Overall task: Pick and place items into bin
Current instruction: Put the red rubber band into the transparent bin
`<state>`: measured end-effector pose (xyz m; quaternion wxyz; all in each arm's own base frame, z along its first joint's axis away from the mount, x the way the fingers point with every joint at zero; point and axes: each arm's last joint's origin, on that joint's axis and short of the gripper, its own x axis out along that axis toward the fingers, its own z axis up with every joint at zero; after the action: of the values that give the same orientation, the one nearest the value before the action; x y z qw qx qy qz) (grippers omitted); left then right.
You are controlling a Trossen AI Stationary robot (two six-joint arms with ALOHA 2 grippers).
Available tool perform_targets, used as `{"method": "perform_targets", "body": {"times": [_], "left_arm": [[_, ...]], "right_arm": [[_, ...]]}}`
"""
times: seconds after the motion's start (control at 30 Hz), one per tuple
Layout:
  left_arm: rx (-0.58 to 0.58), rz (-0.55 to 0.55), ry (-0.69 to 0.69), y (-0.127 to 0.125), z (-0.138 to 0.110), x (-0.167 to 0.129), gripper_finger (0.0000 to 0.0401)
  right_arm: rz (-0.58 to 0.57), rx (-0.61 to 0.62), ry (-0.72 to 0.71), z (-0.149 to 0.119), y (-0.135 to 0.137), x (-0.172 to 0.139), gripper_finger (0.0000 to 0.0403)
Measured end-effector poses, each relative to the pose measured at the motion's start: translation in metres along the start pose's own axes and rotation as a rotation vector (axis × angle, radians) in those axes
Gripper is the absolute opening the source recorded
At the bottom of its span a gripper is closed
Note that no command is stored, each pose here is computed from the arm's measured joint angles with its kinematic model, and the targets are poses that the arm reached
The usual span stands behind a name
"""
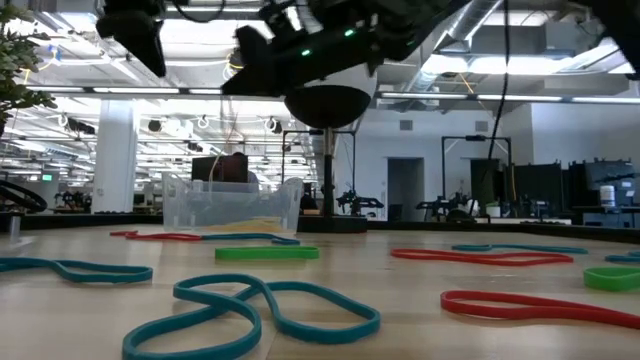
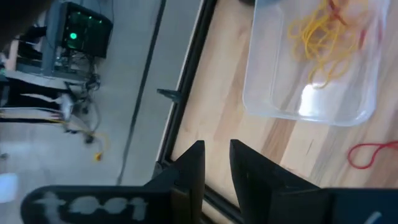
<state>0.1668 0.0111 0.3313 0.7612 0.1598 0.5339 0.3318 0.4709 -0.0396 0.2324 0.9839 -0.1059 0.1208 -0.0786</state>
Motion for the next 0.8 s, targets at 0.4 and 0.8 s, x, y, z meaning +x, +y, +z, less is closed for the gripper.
{"method": "perform_targets", "body": {"times": [0.4,0.8], "left_arm": [[-0.291,-0.072,-0.165,0.034,-0.037,-0.029,0.0066],[-0.31,-0.128,-0.154,0.033,-0.037,-0.029,0.0066]], "right_arm": [[-0.064,0.018,0.188,-0.034,-0.001,0.056,0.0],[-0.06,0.033,0.21,-0.036,-0.001,0.059,0.0017]]}}
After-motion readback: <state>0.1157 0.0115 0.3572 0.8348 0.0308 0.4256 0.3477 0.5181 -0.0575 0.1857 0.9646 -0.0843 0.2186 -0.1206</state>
